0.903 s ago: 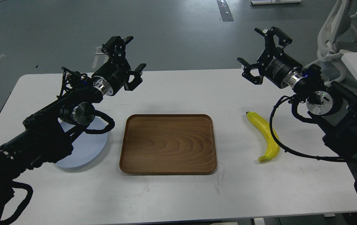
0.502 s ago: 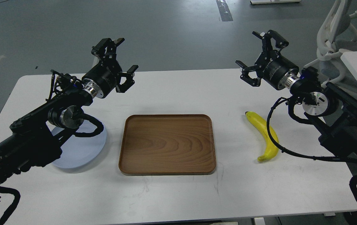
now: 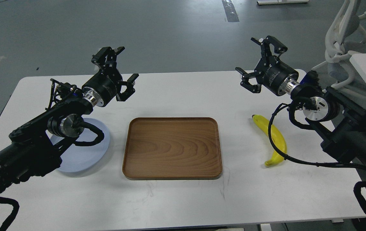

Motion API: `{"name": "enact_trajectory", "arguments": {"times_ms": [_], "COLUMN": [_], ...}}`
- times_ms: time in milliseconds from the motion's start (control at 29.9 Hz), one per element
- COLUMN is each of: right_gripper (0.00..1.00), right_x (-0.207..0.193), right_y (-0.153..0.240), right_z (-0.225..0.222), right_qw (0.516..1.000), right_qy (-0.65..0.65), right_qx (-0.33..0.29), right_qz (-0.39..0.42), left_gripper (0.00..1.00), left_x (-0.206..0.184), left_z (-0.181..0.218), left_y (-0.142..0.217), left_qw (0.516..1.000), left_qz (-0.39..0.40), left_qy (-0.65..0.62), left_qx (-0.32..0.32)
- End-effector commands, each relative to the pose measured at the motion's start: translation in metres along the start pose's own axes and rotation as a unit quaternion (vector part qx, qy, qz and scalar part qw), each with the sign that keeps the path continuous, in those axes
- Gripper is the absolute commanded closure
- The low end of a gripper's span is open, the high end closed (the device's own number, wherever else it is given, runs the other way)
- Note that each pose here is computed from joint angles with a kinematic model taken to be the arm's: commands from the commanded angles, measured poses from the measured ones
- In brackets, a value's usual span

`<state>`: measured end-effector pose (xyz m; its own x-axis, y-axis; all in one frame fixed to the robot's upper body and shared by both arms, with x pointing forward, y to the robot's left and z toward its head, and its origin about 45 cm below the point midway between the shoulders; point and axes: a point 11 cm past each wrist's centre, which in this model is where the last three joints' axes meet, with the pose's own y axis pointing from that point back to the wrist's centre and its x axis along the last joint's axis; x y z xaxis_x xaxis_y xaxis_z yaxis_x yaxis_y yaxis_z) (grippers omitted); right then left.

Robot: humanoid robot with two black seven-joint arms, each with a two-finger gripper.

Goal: Place banana on plate with both arms
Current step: 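Move the left gripper down toward the pale blue plate's rim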

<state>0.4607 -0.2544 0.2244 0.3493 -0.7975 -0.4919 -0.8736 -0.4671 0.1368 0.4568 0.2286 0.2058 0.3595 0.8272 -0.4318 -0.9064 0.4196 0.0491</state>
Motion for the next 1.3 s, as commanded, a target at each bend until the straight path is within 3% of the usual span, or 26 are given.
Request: {"name": "enact_trajectory", "arguments": {"times_ms": [0,836,1271], "right_gripper": [0.0,0.0,0.0], "right_x": [-0.001,-0.003,-0.006], "right_y": [-0.001,-0.001,-0.003], "right_z": [0.004,0.016,0.014], "right_qw": [1.0,1.0,1.0], "right_qy": [-0.002,0.003,0.004], "right_qx": [-0.003,-0.021,-0.019], "right_qz": [0.003,0.001,-0.002], "left_gripper": [0.02,0.02,0.02], "left_x": [0.002,0.008,0.004], "left_z": [-0.003,-0.001,0.002], "left_y": [0.002,0.004,0.002], "left_qw": [1.0,1.0,0.982], "left_qz": [0.004,0.014,0.011], "left_qy": [0.001,-0.017,-0.188], "left_qx": [0.002,0.001,-0.001]}}
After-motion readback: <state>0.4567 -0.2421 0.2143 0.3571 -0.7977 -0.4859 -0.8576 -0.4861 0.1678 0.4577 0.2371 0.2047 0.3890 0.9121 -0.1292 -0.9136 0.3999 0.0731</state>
